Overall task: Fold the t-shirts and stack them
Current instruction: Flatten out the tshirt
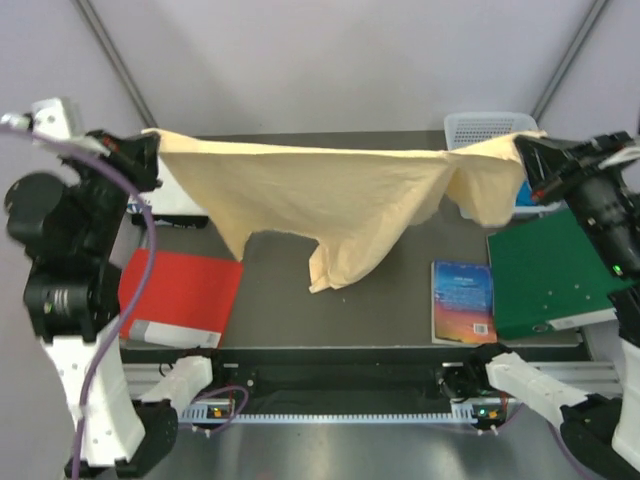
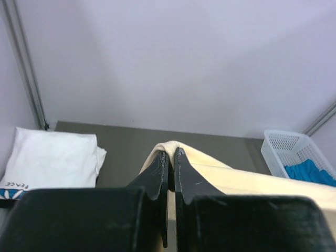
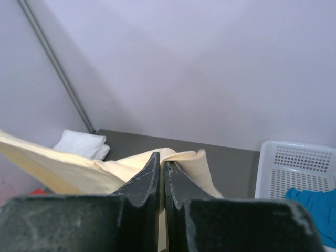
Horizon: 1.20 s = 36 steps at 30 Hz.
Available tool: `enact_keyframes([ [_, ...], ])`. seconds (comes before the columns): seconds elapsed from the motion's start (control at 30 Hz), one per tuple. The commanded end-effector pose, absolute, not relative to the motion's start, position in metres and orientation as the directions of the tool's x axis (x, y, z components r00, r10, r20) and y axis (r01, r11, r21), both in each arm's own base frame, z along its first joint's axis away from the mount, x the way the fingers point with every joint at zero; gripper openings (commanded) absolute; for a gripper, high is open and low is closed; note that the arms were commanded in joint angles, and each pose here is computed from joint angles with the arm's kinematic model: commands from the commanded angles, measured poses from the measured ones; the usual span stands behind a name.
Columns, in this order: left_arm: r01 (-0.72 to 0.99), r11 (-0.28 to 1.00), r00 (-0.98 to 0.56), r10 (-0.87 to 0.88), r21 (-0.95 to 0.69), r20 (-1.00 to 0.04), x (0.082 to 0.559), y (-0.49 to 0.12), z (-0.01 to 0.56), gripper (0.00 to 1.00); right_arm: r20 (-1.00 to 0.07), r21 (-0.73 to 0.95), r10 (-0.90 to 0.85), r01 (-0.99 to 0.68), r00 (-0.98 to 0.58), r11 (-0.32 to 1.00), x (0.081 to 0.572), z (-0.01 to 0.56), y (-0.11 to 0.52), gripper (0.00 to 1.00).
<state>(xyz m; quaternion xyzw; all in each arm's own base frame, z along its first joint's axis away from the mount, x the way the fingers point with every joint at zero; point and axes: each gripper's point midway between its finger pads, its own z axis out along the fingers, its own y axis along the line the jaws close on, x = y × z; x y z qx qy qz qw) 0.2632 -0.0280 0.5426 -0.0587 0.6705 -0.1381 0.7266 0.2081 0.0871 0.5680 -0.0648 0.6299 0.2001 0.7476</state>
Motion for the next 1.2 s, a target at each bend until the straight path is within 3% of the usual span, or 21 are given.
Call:
enact_keyframes([
  [0.0, 0.054, 0.971, 0.180, -0.240, -0.234, -0.954, 0.226, -0.011, 0.566, 0.00, -0.969, 0.153, 0.201, -0.286, 0.146, 0.946, 0.184, 0.568, 0.058, 0.00],
  [0.2, 0.046, 0.969, 0.177, -0.249, -0.245, -0.952, 0.256, -0.010, 0.591, 0.00, -0.965, 0.136, 0.178, -0.212, 0.194, 0.968, 0.210, 0.586, 0.053, 0.00],
  [0.4, -0.052, 0.970, 0.008, -0.238, -0.238, -0.971, 0.369, 0.001, 0.548, 0.00, -0.992, 0.053, 0.070, -0.159, 0.106, 0.986, 0.336, 0.573, 0.091, 0.00],
  [0.5, -0.079, 0.964, -0.135, -0.261, -0.252, -0.956, 0.434, 0.005, 0.496, 0.00, -0.996, 0.086, 0.090, -0.206, 0.010, 0.975, 0.419, 0.541, 0.110, 0.00],
  [0.63, -0.105, 0.941, -0.350, -0.339, -0.323, -0.873, 0.518, 0.012, 0.390, 0.00, -0.967, 0.197, 0.142, -0.266, -0.211, 0.943, 0.534, 0.437, 0.132, 0.00],
  [0.83, -0.176, 0.924, -0.530, -0.379, -0.339, -0.759, 0.594, 0.027, 0.252, 0.00, -0.885, 0.331, 0.213, -0.239, -0.414, 0.913, 0.639, 0.281, 0.130, 0.00],
  [0.97, -0.219, 0.911, -0.531, -0.411, -0.349, -0.741, 0.620, 0.043, 0.215, 0.00, -0.883, 0.370, 0.263, -0.235, -0.388, 0.899, 0.666, 0.257, 0.125, 0.00],
  [1.17, -0.153, 0.894, -0.437, -0.444, -0.422, -0.782, 0.639, 0.036, 0.243, 0.00, -0.925, 0.353, 0.293, -0.266, -0.241, 0.897, 0.664, 0.317, 0.125, 0.00],
])
